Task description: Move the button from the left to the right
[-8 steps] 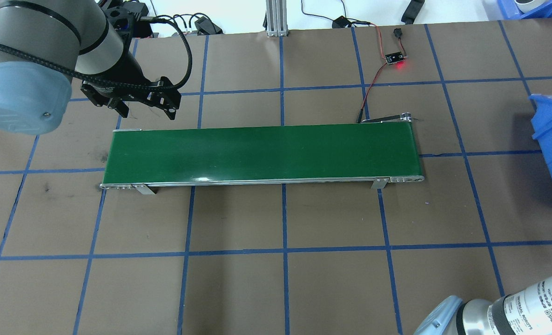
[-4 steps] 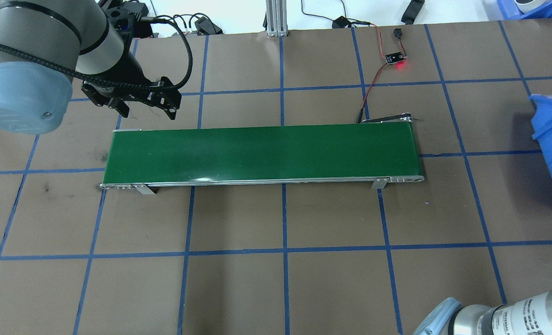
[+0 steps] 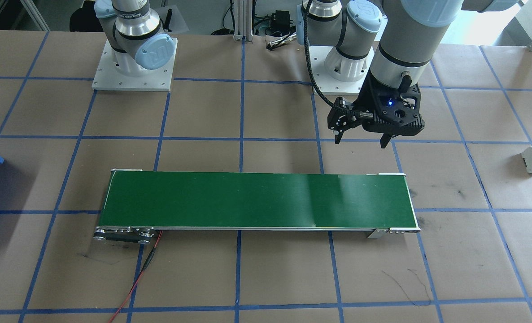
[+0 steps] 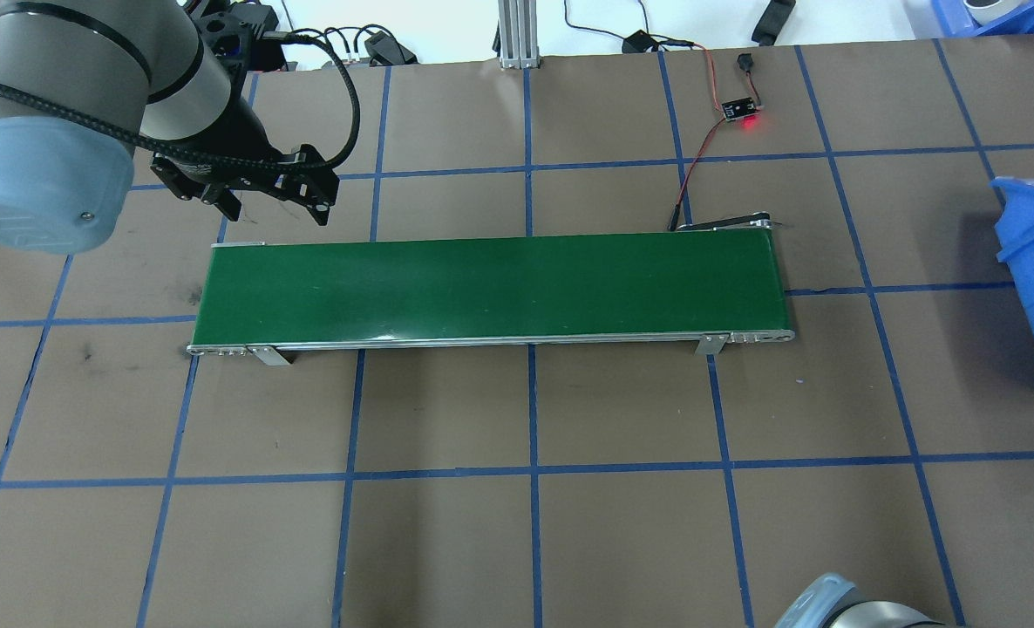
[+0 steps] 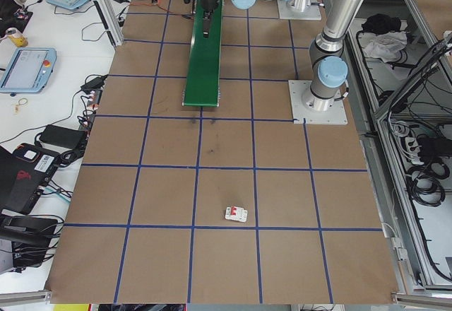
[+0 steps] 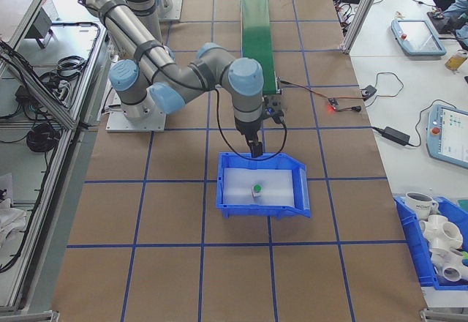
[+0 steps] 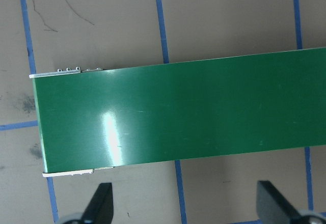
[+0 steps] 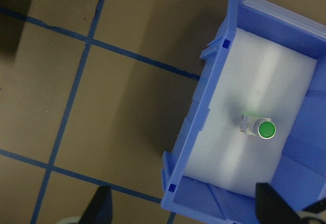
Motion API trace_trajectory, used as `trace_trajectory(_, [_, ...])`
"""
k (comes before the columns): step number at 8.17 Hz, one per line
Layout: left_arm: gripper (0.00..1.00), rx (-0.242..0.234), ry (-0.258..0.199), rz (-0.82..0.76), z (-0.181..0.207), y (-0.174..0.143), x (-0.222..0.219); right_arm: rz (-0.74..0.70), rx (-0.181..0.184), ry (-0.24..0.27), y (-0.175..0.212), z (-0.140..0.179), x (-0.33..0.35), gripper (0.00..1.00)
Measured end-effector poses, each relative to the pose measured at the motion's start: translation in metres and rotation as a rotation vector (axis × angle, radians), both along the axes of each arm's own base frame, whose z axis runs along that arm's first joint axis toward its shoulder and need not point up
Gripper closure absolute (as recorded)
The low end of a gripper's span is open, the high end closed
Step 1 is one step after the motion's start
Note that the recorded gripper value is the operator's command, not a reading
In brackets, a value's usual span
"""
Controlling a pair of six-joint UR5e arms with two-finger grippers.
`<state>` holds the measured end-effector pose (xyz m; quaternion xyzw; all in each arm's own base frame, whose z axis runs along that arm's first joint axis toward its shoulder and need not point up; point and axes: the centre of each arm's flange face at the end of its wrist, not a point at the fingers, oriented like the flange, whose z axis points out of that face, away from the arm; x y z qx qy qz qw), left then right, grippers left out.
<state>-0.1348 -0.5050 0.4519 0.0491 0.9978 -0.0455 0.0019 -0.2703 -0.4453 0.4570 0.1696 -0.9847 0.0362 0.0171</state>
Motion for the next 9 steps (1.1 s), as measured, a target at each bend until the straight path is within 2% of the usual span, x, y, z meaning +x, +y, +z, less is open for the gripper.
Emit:
trace_trajectory(2, [0.0, 0.001, 0.0, 0.0, -0.001, -0.001, 0.0, -0.037, 0.031, -0.024, 0.001, 0.028, 0.069, 0.0])
trace_trajectory(4, [0.0, 0.001, 0.0, 0.002, -0.001, -0.001, 0.0, -0.137, 0.045, -0.053, -0.006, 0.045, 0.139, 0.0])
trace_trajectory(9, [0.0, -0.018, 0.003, 0.011, 0.008, 0.006, -0.001, -0.257, 0.085, -0.039, -0.016, 0.046, 0.327, 0.0])
